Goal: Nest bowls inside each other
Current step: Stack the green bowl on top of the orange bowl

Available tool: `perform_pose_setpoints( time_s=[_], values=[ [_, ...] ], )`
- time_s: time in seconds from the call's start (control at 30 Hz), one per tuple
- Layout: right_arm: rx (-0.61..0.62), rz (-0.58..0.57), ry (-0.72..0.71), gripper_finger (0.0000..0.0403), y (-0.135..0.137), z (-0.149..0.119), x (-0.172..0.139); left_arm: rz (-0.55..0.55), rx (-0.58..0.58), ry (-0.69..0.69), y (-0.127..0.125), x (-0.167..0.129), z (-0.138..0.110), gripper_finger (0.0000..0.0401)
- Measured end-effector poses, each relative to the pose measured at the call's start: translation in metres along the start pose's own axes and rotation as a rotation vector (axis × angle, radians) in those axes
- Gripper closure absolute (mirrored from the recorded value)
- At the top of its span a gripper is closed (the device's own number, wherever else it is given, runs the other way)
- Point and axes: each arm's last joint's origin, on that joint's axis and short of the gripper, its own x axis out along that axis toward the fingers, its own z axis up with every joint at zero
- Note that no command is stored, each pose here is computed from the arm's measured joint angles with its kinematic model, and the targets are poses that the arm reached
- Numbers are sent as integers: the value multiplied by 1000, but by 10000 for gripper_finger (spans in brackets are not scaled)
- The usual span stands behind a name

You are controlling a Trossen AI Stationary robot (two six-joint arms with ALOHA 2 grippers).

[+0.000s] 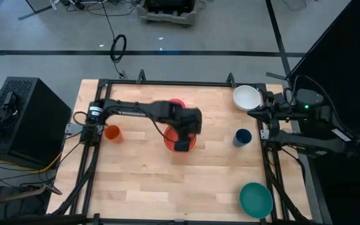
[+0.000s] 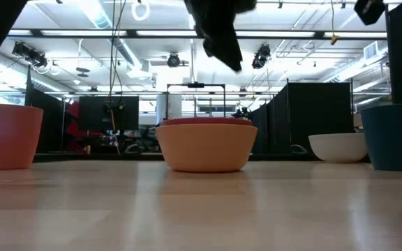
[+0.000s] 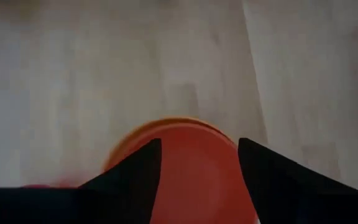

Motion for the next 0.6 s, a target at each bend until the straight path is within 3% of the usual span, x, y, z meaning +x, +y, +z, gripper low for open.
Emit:
perform_pose_setpoints(
  time_s=[0.23,0.6],
  values=[
    [-51,-37,310,403,-1,-4,2,14,-102,-248,29,-55,8,219],
    [-78,-10,391,403,6,-7,10,-11,-289,-478,30,-59,-15,231]
  ],
)
